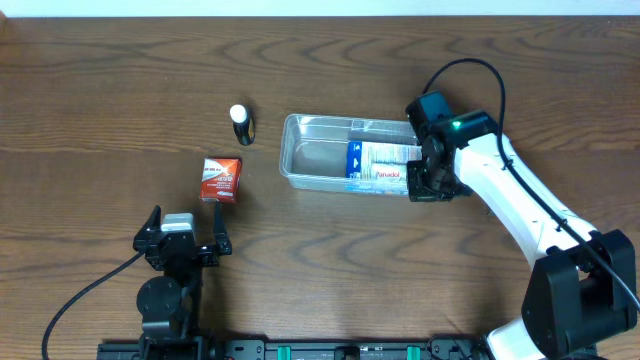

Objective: Pack container
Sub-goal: 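Move the right gripper over the green Po-Buk tin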

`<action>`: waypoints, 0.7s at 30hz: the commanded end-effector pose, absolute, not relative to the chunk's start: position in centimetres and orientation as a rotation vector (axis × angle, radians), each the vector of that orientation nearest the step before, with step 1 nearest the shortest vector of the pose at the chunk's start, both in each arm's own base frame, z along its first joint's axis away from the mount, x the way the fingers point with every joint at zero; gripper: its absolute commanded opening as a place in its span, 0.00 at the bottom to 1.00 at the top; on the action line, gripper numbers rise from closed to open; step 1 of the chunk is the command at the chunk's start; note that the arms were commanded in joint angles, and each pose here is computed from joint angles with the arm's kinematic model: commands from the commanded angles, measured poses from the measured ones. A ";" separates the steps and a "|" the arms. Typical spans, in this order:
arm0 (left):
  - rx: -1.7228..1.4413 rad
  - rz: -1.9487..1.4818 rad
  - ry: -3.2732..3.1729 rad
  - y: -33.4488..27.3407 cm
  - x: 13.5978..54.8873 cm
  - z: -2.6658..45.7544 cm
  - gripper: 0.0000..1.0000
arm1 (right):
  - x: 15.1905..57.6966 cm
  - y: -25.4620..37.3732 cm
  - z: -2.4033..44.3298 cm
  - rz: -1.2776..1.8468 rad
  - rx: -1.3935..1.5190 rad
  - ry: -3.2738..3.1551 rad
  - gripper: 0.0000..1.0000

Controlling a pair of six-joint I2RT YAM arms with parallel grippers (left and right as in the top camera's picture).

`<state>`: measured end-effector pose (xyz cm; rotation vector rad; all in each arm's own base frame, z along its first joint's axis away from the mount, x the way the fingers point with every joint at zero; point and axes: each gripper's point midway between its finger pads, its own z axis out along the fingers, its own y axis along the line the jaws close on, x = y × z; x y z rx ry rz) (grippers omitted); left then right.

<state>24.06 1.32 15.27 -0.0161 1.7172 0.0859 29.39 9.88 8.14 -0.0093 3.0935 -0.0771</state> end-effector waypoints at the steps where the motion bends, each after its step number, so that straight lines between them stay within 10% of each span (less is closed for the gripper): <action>1: 0.000 0.086 1.755 1.2 24.1 13.6 0.98 | 29.9 9.5 8.3 -0.094 0.007 3.068 0.01; 21: 0.000 0.086 1.755 1.2 24.1 13.6 0.98 | 27.3 -2.3 15.4 -0.074 0.485 2.944 0.01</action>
